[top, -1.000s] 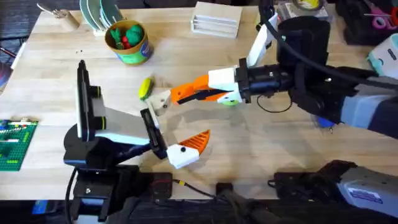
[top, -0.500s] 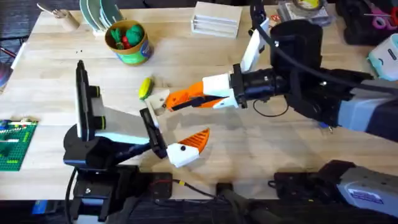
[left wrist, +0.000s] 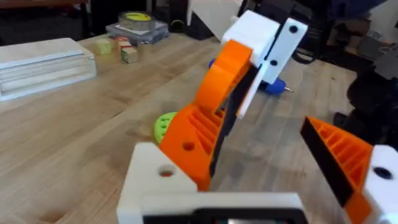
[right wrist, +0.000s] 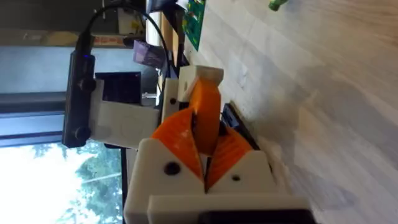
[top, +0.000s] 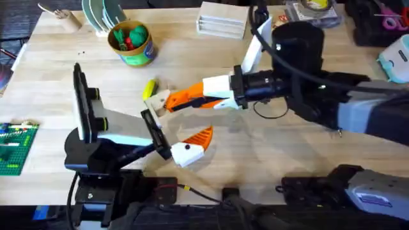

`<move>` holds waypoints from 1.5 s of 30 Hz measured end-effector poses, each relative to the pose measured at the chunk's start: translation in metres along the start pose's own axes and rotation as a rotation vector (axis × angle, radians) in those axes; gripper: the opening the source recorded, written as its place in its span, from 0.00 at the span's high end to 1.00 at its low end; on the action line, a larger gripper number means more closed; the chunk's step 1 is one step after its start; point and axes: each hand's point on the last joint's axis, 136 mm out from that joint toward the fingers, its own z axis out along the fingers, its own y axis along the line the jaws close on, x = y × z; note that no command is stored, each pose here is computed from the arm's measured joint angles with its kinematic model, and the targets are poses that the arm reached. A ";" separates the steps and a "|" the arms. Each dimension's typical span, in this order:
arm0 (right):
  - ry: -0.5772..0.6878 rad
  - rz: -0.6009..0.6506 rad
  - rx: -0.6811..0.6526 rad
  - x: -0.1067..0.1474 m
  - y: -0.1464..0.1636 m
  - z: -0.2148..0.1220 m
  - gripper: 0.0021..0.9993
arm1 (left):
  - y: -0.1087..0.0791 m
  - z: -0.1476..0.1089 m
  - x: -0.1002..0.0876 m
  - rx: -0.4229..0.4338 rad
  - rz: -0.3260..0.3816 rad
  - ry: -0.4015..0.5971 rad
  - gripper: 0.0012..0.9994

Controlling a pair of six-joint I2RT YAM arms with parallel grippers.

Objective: Pick up the gripper from the table and insert it into the empty holder that is missing its gripper. Then pick up a screw, insert it into the mounting hole, and use the screwdriver to tighten it. Finally, clean up the table by picking up the vegetable and placing it into the bucket.

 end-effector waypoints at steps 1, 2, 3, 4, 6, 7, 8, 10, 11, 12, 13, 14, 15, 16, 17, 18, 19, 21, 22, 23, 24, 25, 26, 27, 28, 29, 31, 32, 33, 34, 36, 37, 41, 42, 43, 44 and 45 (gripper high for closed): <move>-0.001 -0.005 -0.007 -0.001 0.000 0.003 0.99 | 0.003 0.000 0.000 -0.016 -0.001 -0.002 0.01; 0.001 -0.005 -0.013 -0.003 -0.002 0.007 0.99 | 0.007 -0.001 -0.001 -0.037 -0.002 -0.004 0.01; 0.004 -0.005 -0.018 -0.003 -0.003 0.010 0.99 | 0.009 -0.001 0.000 -0.051 -0.007 -0.004 0.01; 0.006 -0.002 -0.024 -0.005 -0.005 0.014 0.99 | 0.011 -0.001 0.000 -0.063 -0.009 -0.005 0.01; 0.010 0.000 -0.034 -0.006 -0.008 0.021 0.99 | 0.013 -0.001 -0.001 -0.070 -0.012 -0.006 0.01; 0.012 0.001 -0.038 -0.006 -0.010 0.024 0.99 | 0.012 -0.001 -0.001 -0.068 -0.014 -0.006 0.01; 0.014 0.001 -0.043 -0.007 -0.011 0.027 0.99 | 0.012 -0.001 -0.001 -0.066 -0.016 -0.006 0.01; 0.030 -0.003 -0.059 -0.006 -0.013 0.032 0.99 | 0.010 -0.001 0.000 -0.054 -0.022 -0.004 0.01; 0.038 -0.007 -0.066 -0.004 -0.013 0.034 0.99 | 0.009 -0.001 0.000 -0.051 -0.024 -0.004 0.01; 0.040 -0.008 -0.070 -0.005 -0.014 0.036 0.99 | 0.009 -0.001 0.000 -0.050 -0.027 -0.004 0.01; 0.040 -0.010 -0.073 -0.006 -0.015 0.037 0.99 | 0.009 -0.001 0.000 -0.050 -0.028 -0.004 0.01; 0.042 -0.010 -0.074 -0.006 -0.016 0.038 0.99 | 0.009 -0.001 0.000 -0.050 -0.032 -0.003 0.01; 0.043 -0.008 -0.075 -0.006 -0.017 0.038 0.99 | 0.009 -0.001 0.000 -0.049 -0.033 -0.003 0.01; 0.044 -0.008 -0.076 -0.007 -0.018 0.039 0.99 | 0.009 -0.001 0.000 -0.048 -0.037 -0.003 0.01; 0.043 -0.008 -0.076 -0.007 -0.019 0.039 0.99 | 0.009 -0.001 0.000 -0.047 -0.038 -0.003 0.01; 0.043 -0.011 -0.078 -0.007 -0.019 0.039 0.99 | 0.009 -0.001 0.000 -0.047 -0.041 -0.003 0.01; 0.042 -0.018 -0.080 -0.008 -0.019 0.039 0.99 | 0.008 -0.001 0.001 -0.044 -0.042 -0.002 0.01; 0.040 -0.031 -0.081 -0.008 -0.020 0.039 0.99 | 0.007 -0.001 0.001 -0.038 -0.042 -0.001 0.01; 0.037 -0.037 -0.080 -0.009 -0.020 0.039 0.99 | 0.006 -0.001 0.001 -0.032 -0.042 0.000 0.01; 0.035 -0.042 -0.080 -0.010 -0.021 0.038 0.99 | 0.005 -0.001 0.001 -0.025 -0.044 0.001 0.01; 0.033 -0.045 -0.079 -0.011 -0.021 0.038 0.99 | 0.003 -0.001 0.002 -0.016 -0.044 0.003 0.01; 0.031 -0.049 -0.079 -0.011 -0.021 0.038 0.99 | 0.002 -0.001 0.002 -0.007 -0.045 0.004 0.01; 0.030 -0.052 -0.078 -0.011 -0.022 0.037 0.99 | 0.001 -0.001 0.002 -0.002 -0.045 0.005 0.01; 0.028 -0.056 -0.077 -0.012 -0.022 0.038 0.99 | 0.000 -0.001 0.002 0.003 -0.046 0.006 0.01; 0.025 -0.063 -0.076 -0.012 -0.022 0.038 0.99 | -0.001 -0.001 0.002 0.006 -0.046 0.007 0.01; 0.022 -0.069 -0.074 -0.013 -0.022 0.038 0.99 | -0.001 -0.001 0.002 0.008 -0.046 0.007 0.01; 0.018 -0.075 -0.072 -0.014 -0.023 0.038 0.99 | -0.001 -0.001 0.002 0.008 -0.047 0.007 0.01; 0.016 -0.078 -0.073 -0.014 -0.022 0.038 0.99 | -0.001 -0.001 0.002 0.008 -0.046 0.007 0.01; 0.015 -0.082 -0.075 -0.014 -0.021 0.038 0.99 | -0.001 -0.001 0.002 0.007 -0.046 0.007 0.01; 0.014 -0.084 -0.076 -0.014 -0.021 0.038 0.99 | -0.001 -0.001 0.002 0.007 -0.045 0.007 0.01; 0.011 -0.089 -0.073 -0.015 -0.021 0.040 0.99 | 0.000 -0.001 0.002 0.001 -0.045 0.006 0.01; 0.008 -0.092 -0.072 -0.015 -0.020 0.041 0.99 | 0.001 -0.001 0.002 -0.004 -0.045 0.005 0.01; -0.008 -0.108 -0.062 -0.016 -0.019 0.045 0.99 | 0.005 -0.001 0.001 -0.025 -0.044 0.002 0.01; -0.013 -0.111 -0.059 -0.016 -0.019 0.046 0.99 | 0.006 -0.001 0.001 -0.029 -0.043 0.001 0.01; -0.017 -0.114 -0.057 -0.016 -0.019 0.047 0.99 | 0.007 -0.001 0.001 -0.034 -0.042 0.000 0.01; -0.020 -0.117 -0.056 -0.017 -0.019 0.047 0.99 | 0.007 -0.001 0.001 -0.036 -0.042 -0.001 0.01; -0.022 -0.118 -0.055 -0.017 -0.019 0.048 0.99 | 0.007 -0.001 0.001 -0.038 -0.042 -0.001 0.01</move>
